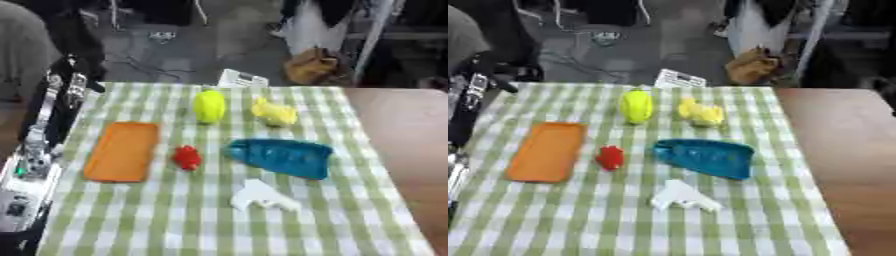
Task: Pick up objects on the table and place them in the box.
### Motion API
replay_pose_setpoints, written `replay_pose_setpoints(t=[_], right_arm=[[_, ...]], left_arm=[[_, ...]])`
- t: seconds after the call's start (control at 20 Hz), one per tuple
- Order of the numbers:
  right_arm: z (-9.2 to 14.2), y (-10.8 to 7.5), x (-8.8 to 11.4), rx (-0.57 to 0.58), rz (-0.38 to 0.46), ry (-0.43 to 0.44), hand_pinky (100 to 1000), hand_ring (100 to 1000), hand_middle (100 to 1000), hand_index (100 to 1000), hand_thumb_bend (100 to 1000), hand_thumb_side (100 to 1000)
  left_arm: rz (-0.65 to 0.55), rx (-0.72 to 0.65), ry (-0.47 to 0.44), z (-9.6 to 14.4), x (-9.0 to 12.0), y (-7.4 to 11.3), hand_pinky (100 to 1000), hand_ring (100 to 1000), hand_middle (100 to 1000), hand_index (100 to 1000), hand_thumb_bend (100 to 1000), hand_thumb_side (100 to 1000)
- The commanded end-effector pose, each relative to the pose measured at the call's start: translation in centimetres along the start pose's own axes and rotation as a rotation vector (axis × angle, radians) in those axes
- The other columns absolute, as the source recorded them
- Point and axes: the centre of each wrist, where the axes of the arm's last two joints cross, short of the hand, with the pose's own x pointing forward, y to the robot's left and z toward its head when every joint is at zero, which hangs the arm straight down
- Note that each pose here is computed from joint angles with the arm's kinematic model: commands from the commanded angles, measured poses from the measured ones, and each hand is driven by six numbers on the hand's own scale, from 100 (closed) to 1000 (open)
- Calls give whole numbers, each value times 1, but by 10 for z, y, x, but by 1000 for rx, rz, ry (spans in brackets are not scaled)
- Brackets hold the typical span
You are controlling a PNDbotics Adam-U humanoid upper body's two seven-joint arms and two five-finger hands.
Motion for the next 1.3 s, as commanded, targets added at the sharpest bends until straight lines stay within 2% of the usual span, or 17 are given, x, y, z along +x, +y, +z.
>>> replay_pose_setpoints(t=[0.05,1.3], right_arm=[[-6,-6,6,-7,3,-26,414,671,673,933,100,657],[-6,-7,6,2,10,-28,418,678,677,934,100,650]], left_arm=[[-7,4,-31,-6,6,5,554,714,785,812,104,1000],[-7,-4,-32,-6,6,4,550,715,787,811,102,1000]])
